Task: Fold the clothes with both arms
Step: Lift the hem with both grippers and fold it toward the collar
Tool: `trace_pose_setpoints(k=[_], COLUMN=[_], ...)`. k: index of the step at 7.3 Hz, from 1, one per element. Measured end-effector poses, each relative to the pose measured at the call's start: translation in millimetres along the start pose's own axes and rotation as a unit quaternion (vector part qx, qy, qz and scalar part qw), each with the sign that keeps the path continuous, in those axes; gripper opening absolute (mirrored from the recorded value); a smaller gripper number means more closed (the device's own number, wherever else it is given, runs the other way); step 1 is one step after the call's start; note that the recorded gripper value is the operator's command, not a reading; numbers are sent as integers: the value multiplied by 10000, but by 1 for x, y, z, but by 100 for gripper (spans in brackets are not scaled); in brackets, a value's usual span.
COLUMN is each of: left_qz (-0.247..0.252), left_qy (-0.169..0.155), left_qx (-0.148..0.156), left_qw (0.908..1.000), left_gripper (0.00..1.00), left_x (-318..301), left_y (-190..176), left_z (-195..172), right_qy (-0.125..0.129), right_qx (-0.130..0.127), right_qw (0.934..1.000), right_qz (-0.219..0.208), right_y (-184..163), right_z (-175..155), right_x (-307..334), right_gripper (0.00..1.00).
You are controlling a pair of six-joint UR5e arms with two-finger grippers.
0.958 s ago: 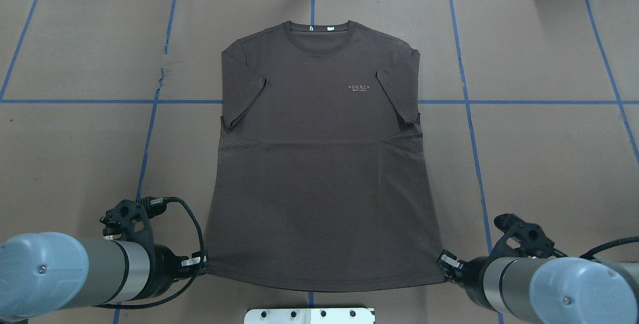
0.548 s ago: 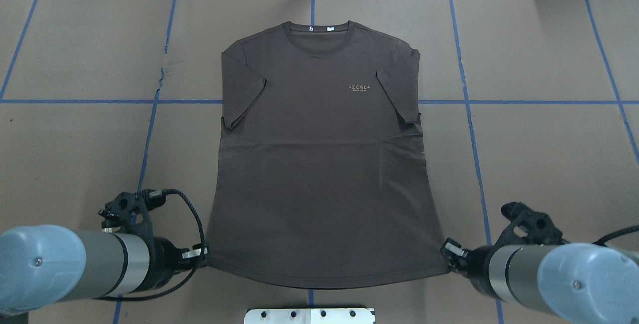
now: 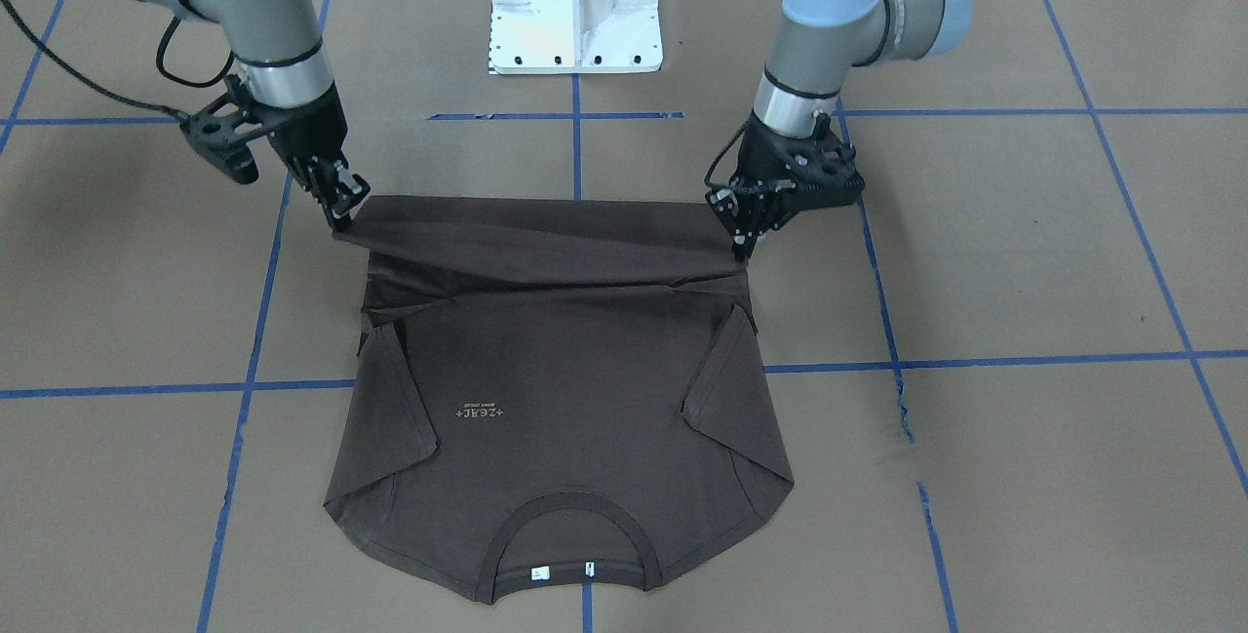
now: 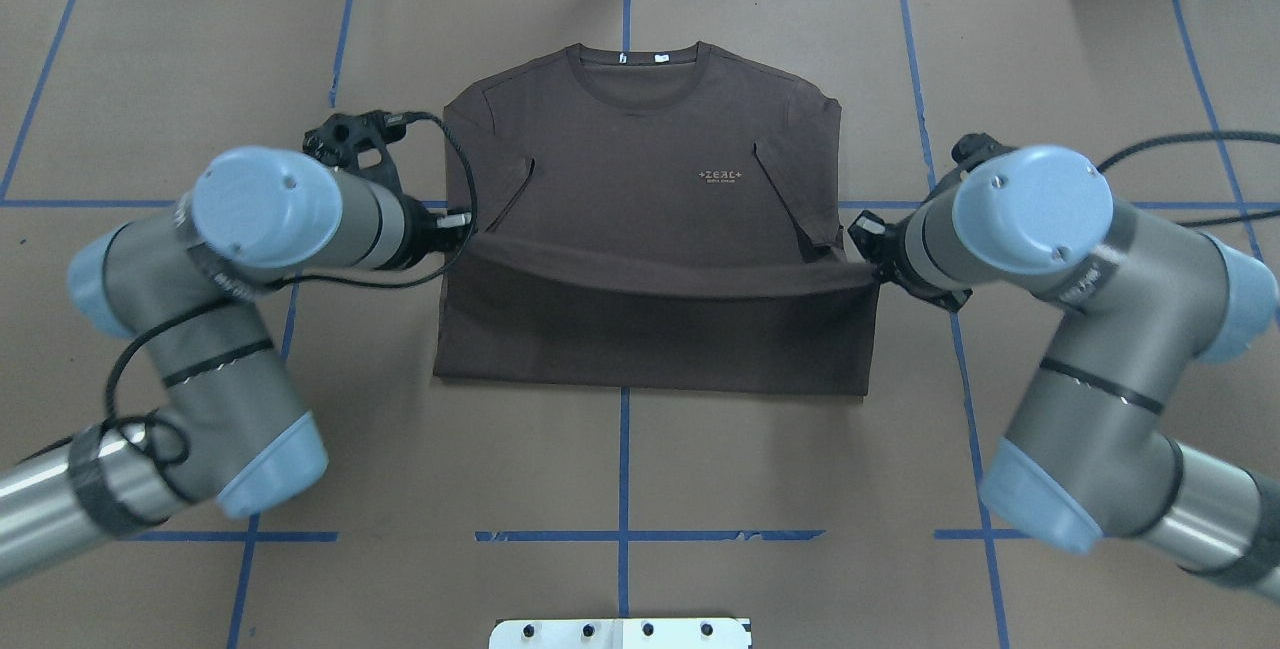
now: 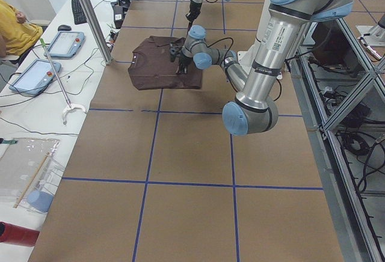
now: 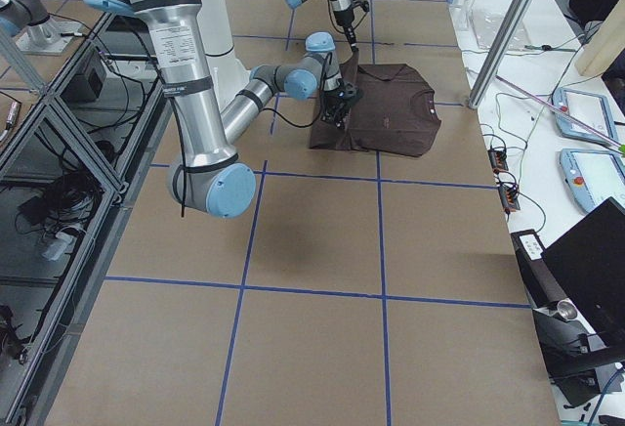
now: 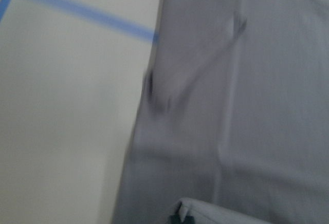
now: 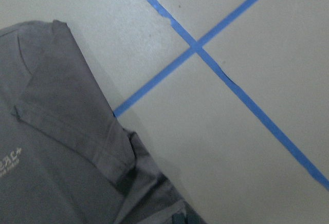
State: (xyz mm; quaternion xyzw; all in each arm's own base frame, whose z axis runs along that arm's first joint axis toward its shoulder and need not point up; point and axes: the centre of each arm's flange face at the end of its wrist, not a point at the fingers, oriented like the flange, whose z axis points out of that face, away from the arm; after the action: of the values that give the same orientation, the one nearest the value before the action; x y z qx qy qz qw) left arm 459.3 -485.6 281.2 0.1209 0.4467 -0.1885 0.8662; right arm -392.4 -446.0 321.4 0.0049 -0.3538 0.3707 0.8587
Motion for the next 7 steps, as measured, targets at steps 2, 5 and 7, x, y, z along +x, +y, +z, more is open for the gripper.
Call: trace_pose_setpoints(k=[2, 5, 7], left_qz=[-50, 32, 39], left_qy=[-22, -13, 42], left_qx=[324, 550, 597], left_qw=[9995, 9985, 9982], left_gripper=[0, 0, 0], left_x=[11, 14, 5], left_y=[-63, -101, -108], left_z=[34, 42, 59], right_qy=[255, 40, 91], right_qx=[291, 385, 397], right_qw=[9992, 9992, 9991], right_qz=[-43, 30, 114], right_y=[-51, -85, -99], right_z=[42, 72, 82], right_x=[-45, -100, -135], right_gripper=[0, 0, 0])
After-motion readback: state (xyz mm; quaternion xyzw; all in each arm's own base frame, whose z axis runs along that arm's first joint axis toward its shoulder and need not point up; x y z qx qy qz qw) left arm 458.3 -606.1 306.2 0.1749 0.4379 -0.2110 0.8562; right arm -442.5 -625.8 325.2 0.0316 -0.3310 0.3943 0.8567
